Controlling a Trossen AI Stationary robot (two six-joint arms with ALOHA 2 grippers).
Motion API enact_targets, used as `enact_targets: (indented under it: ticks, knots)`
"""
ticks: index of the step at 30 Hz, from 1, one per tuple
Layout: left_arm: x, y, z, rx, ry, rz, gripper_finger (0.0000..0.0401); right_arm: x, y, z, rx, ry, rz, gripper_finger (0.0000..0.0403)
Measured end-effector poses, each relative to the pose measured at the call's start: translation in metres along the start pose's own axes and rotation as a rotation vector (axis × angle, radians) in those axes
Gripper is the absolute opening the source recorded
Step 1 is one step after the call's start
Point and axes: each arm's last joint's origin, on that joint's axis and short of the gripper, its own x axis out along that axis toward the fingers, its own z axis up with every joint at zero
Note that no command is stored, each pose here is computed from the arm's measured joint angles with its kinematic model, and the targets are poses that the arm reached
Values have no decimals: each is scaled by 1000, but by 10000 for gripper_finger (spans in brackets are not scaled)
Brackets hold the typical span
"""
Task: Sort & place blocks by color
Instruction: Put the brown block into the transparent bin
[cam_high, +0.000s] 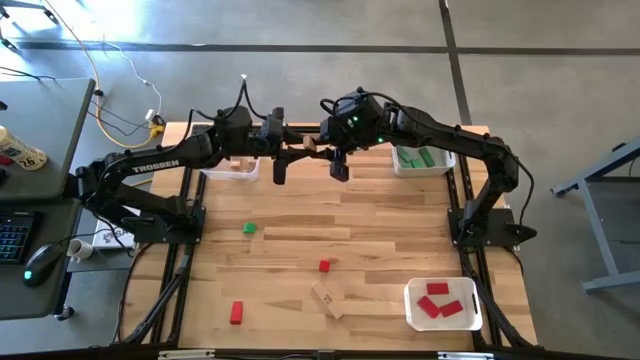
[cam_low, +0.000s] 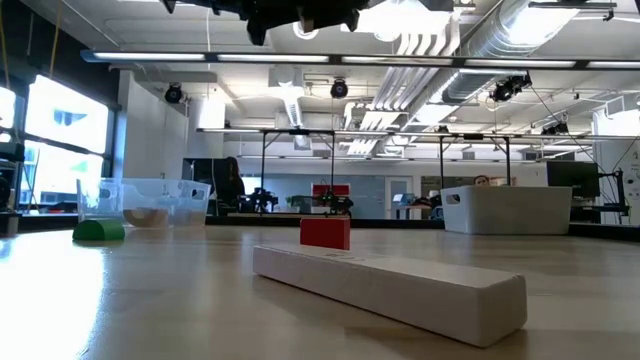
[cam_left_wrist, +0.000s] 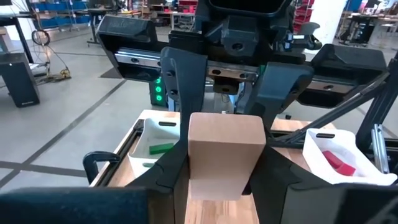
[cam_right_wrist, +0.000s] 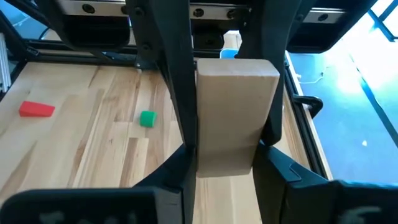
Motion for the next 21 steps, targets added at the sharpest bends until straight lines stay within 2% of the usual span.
enact_targets:
  ticks: [2,6,11,14,21]
  knots:
    - [0,0,0,8,0,-1,103,0,0,0,4,3,-1,108]
    - [0,1,0,5,-1,10,103,0,-3,-1,2,10,-20,173]
    - [-1,4,-2,0,23,54,105,-1,-7,-3,-4,37,-126,235]
    - [-2,9,-7,-20,69,97,106,-1,-9,-3,-21,54,-185,248]
    - [-9,25,-19,-58,190,187,106,-2,-11,-8,-71,121,-259,251]
